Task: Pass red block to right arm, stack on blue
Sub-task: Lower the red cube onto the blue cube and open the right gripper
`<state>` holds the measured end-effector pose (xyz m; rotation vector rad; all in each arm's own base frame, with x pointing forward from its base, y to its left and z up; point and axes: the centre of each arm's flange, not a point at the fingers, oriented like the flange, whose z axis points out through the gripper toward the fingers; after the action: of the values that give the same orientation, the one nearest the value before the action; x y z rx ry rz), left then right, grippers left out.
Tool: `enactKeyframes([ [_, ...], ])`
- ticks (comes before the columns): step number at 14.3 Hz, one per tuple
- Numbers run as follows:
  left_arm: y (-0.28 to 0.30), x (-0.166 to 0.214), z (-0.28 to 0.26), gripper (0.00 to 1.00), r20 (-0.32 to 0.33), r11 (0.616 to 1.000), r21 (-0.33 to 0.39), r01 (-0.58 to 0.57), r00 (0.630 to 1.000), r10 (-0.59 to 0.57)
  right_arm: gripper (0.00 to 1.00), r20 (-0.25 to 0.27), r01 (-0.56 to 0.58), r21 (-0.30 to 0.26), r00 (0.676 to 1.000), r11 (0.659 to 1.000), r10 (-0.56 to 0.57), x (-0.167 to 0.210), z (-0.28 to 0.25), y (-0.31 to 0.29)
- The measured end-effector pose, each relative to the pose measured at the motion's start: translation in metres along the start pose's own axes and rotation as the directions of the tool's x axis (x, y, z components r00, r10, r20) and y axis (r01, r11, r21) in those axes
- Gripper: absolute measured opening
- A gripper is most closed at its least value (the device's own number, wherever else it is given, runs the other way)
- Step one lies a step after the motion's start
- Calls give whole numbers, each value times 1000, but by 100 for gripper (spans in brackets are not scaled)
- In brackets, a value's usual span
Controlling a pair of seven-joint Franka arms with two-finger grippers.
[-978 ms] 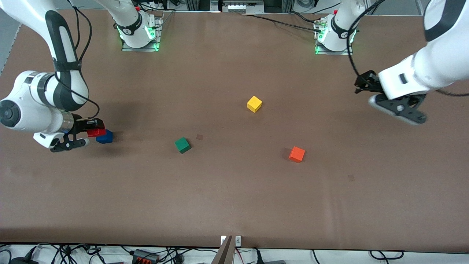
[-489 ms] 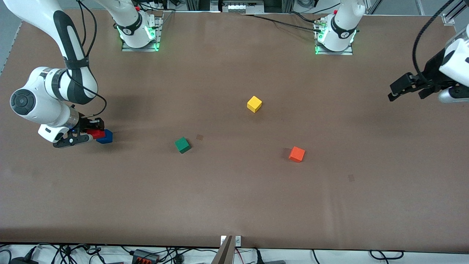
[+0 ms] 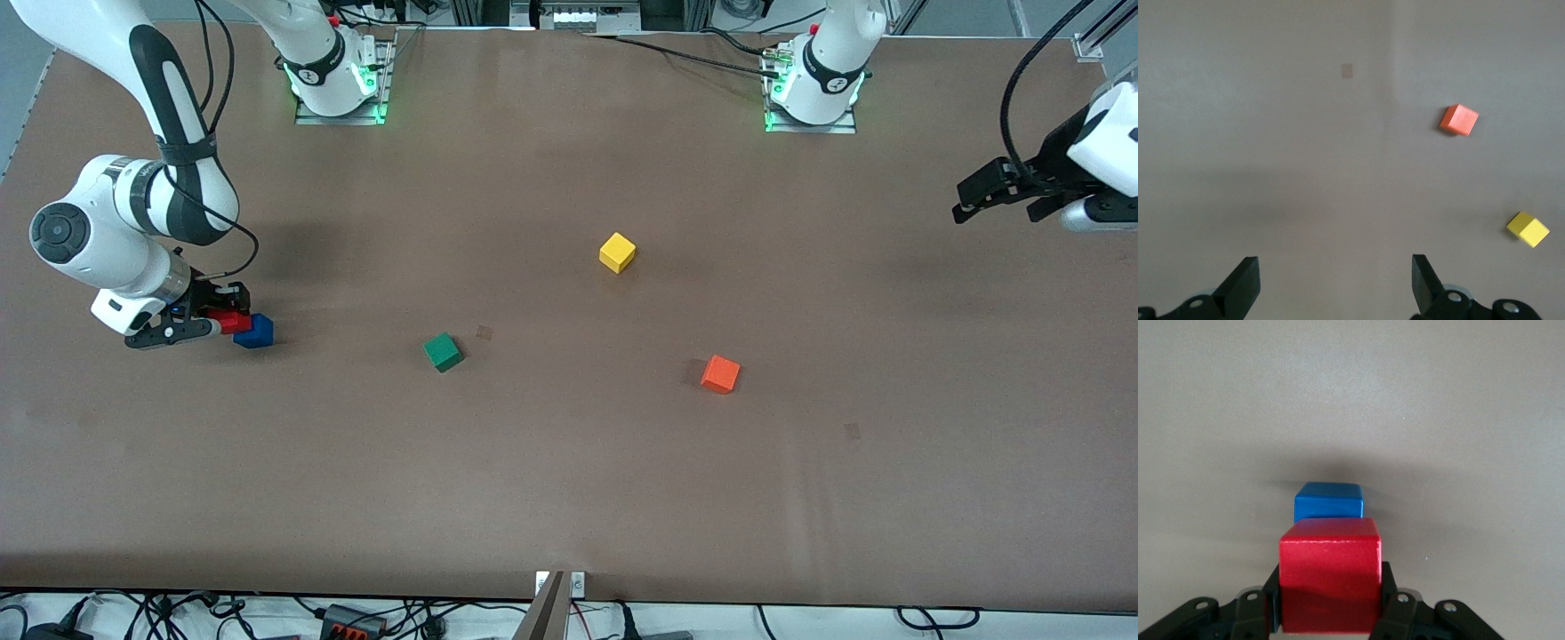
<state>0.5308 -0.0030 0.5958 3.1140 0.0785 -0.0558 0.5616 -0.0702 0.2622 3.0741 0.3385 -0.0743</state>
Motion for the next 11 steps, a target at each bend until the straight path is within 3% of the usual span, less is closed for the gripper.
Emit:
enactKeyframes([
  [11, -8, 7, 4, 100, 39, 1000, 16, 11, 999, -11, 56, 1, -26, -4, 1000, 1000, 26, -3, 12, -1],
])
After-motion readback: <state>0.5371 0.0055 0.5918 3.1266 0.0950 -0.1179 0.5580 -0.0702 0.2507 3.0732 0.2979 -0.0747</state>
